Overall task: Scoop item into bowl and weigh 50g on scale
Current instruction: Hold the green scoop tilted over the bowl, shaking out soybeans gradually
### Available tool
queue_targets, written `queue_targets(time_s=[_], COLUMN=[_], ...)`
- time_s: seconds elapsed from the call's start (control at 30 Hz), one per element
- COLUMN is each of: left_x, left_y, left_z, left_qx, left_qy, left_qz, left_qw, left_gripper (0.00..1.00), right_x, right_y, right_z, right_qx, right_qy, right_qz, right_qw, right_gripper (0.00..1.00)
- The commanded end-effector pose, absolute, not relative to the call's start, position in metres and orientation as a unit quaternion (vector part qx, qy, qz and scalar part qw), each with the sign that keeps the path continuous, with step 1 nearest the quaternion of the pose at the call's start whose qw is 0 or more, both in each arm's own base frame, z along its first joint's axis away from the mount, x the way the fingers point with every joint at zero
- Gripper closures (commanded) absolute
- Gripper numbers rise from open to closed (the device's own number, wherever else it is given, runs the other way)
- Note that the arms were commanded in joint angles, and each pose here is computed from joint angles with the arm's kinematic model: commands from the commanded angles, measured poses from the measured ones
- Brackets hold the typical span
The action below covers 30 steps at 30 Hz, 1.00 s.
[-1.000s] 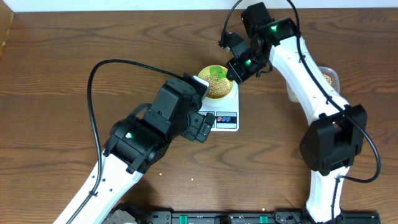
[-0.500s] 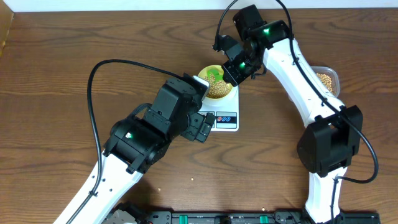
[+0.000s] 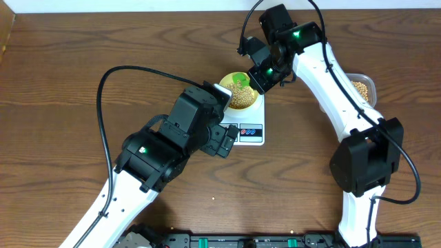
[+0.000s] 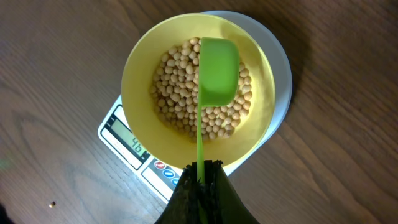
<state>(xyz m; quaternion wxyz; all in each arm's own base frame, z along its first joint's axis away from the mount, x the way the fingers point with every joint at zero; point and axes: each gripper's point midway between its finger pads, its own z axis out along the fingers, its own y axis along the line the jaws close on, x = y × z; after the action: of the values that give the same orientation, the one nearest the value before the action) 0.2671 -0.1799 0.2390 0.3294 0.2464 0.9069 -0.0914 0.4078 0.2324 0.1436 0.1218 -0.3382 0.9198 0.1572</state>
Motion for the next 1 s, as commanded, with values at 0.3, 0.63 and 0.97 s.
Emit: queue_targets(time_s=[0.3, 0.63, 0.97], left_x=[0.2706, 0.2706, 0.2706], left_y=[-0.1783, -0.1783, -0.1783], left_z=[0.2422, 0.2421, 0.2422], left_qx=[0.235, 0.235, 0.235], left_qy=[0.909, 0.909, 0.909], left_qz=[-0.089, -0.089, -0.089], left_qw=[0.334, 0.333, 0.334], left_gripper=[0.01, 0.01, 0.01], right_x=[0.4071, 0.4066, 0.4053], right_y=[0.2378, 0.2355, 0.2353], right_z=[0.1668, 0.1654, 0.1726], right_qx=[-0.349, -0.353, -0.359], right_qy=[0.912, 0.913, 0.911], right_qz=[0.155, 0.143, 0.130], right_qw=[0.150, 0.148, 0.158], right_gripper=[0.99, 0.99, 0.99])
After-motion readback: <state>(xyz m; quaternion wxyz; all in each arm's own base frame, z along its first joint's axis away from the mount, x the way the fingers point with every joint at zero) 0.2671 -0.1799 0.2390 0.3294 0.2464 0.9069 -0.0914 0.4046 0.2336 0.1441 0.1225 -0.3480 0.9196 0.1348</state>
